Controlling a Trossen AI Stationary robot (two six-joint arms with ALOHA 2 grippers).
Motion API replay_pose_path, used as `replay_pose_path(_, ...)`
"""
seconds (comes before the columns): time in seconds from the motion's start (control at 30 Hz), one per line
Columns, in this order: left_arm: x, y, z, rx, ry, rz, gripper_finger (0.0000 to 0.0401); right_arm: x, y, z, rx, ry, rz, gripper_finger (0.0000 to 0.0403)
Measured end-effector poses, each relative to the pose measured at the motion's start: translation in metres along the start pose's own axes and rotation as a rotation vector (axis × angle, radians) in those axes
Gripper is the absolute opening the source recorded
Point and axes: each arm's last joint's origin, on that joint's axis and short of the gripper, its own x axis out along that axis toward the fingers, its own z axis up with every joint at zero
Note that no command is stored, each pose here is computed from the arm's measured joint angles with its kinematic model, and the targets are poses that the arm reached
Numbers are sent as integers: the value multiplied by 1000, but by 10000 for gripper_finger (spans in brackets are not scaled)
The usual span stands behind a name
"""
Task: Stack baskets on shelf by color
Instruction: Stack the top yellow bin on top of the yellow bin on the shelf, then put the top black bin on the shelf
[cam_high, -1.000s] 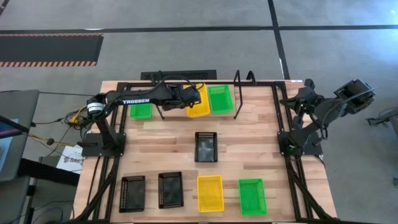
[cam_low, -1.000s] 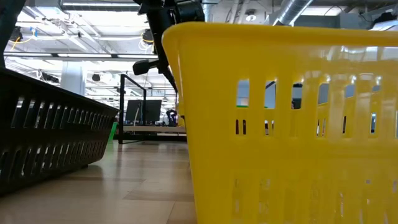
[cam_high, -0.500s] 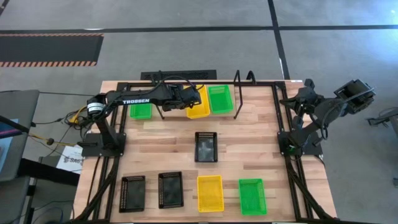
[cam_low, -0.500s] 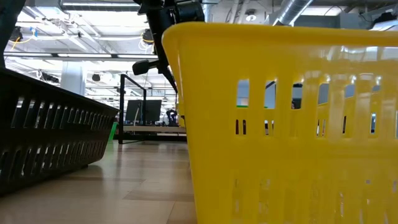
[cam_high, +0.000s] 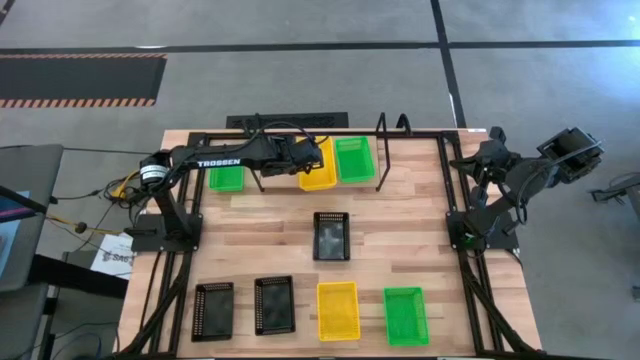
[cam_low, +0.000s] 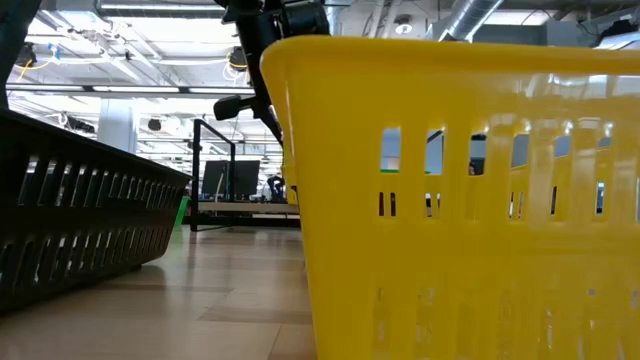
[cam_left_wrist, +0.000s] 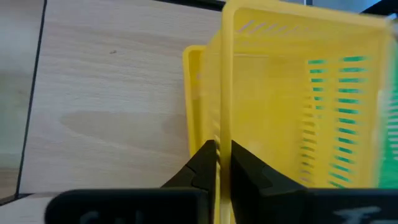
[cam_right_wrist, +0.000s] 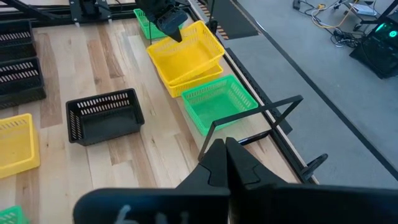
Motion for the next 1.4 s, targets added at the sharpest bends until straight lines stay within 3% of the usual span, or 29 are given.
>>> replay_pose_path(0.4,0,-3,3,60,-49,-24,120,0,0,0,0,0,0,1)
replay_pose_path(0.63,-1,-9,5,128,-49,-88,142,0,0,0,1,0,0,1)
replay_pose_path(0.8,-10,-15,6,186,11,-154,122,0,0,0,3,0,0,1)
replay_pose_path(1.0,-42,-32,-1,328,103,-286,79,0,0,0,26,0,0,1)
replay_pose_path(1.17,-71,-41,-34,433,184,-350,41,0,0,0,29,0,0,1)
replay_pose_path(1.4,-99,-40,-92,422,160,-318,7,0,0,0,55,0,-1,1)
